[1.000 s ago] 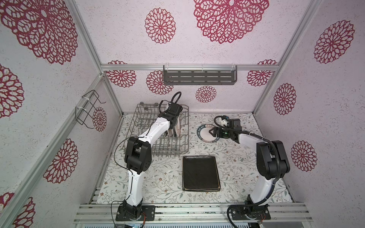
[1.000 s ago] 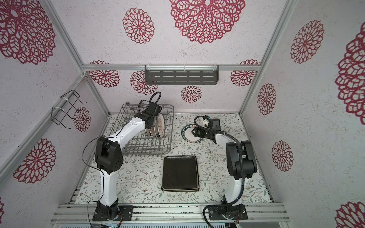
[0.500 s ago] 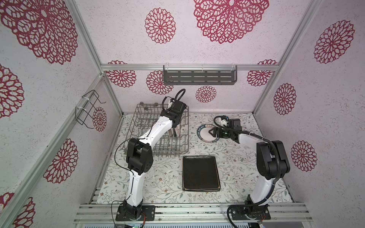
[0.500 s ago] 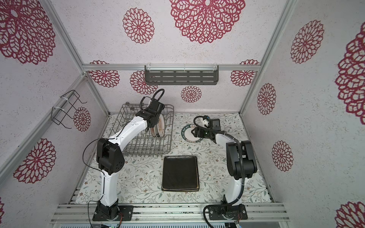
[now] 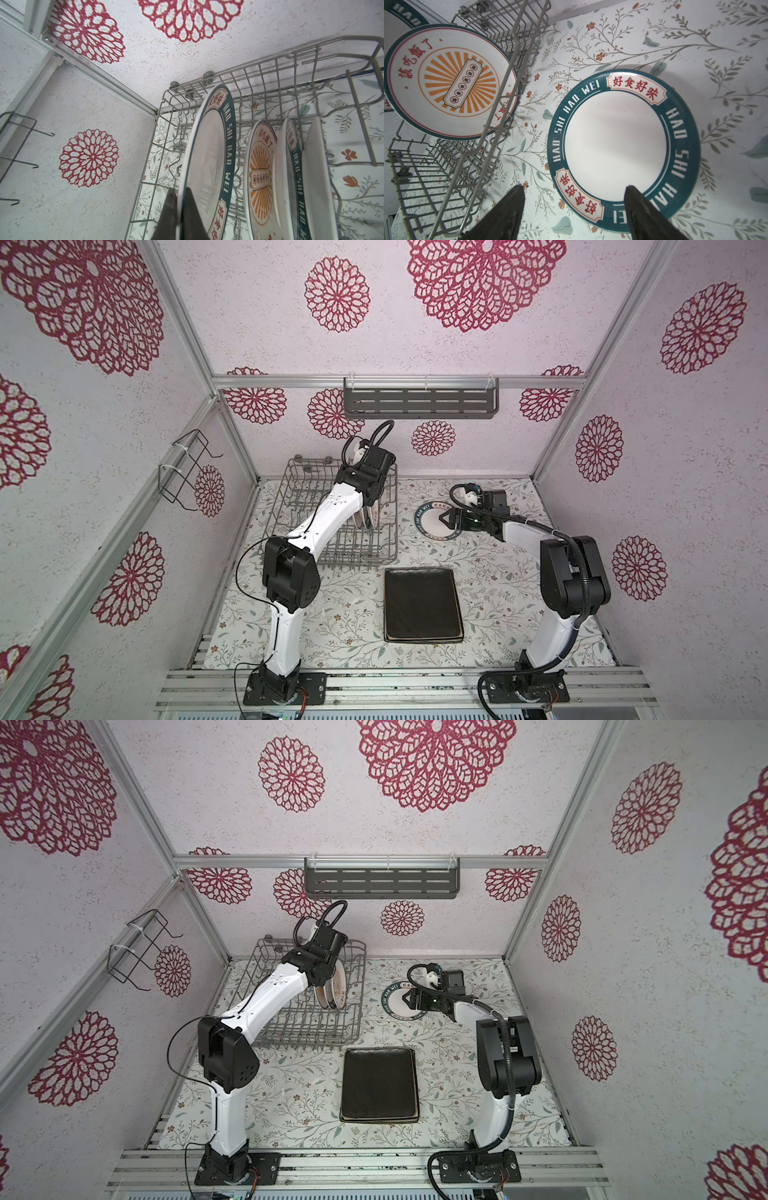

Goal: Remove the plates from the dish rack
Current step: 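Close the left gripper on the green-rimmed plate rim, then lift the green-rimmed plate from the rack with the left gripper while the right draws back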

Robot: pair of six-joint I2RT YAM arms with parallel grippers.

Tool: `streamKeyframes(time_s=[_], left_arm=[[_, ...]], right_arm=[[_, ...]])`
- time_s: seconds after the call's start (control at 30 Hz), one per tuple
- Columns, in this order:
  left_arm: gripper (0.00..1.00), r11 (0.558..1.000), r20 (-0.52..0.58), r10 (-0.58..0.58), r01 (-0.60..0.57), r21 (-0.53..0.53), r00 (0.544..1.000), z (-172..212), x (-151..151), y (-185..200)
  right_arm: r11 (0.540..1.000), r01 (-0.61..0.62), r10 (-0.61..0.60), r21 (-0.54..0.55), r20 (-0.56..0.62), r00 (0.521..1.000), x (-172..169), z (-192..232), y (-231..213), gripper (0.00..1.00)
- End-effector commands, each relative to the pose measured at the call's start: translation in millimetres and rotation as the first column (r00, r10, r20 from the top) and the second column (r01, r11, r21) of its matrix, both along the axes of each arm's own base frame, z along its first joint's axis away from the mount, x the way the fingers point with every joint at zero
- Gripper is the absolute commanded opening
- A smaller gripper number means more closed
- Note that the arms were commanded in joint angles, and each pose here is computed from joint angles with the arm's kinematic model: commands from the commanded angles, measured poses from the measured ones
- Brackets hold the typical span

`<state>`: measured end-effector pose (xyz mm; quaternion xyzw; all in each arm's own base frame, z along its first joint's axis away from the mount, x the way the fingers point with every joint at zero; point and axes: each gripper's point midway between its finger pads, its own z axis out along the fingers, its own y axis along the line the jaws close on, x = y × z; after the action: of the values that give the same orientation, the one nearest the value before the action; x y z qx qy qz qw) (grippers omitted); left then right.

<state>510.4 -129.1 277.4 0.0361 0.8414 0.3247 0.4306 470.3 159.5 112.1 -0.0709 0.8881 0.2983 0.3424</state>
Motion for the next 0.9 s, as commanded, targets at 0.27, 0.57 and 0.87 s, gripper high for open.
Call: streamKeyframes(time_s=[0.27, 0.57, 0.87], left_arm=[[0.00, 0.976, 0.183, -0.072, 0.107, -0.190, 0.980, 91.2, -38.8, -7.8], [0.00, 0.859, 0.209, -0.216, 0.287, -0.423, 0.954, 112.7, -65.1, -31.0], [0.00, 0.752, 0.227, -0.276, 0.357, -0.553, 0.934, 111.2, -84.6, -46.8]], right_arm=[[1.000, -0.001, 0.001, 0.004, 0.102, 0.995, -10.2, 45.7, -6.5, 0.79], [0.999, 0.030, -0.036, 0.031, 0.197, 0.980, -25.6, 96.0, -20.4, 0.79], [0.995, 0.026, -0.052, 0.100, 0.271, 0.961, -47.6, 135.5, -24.5, 0.80]])
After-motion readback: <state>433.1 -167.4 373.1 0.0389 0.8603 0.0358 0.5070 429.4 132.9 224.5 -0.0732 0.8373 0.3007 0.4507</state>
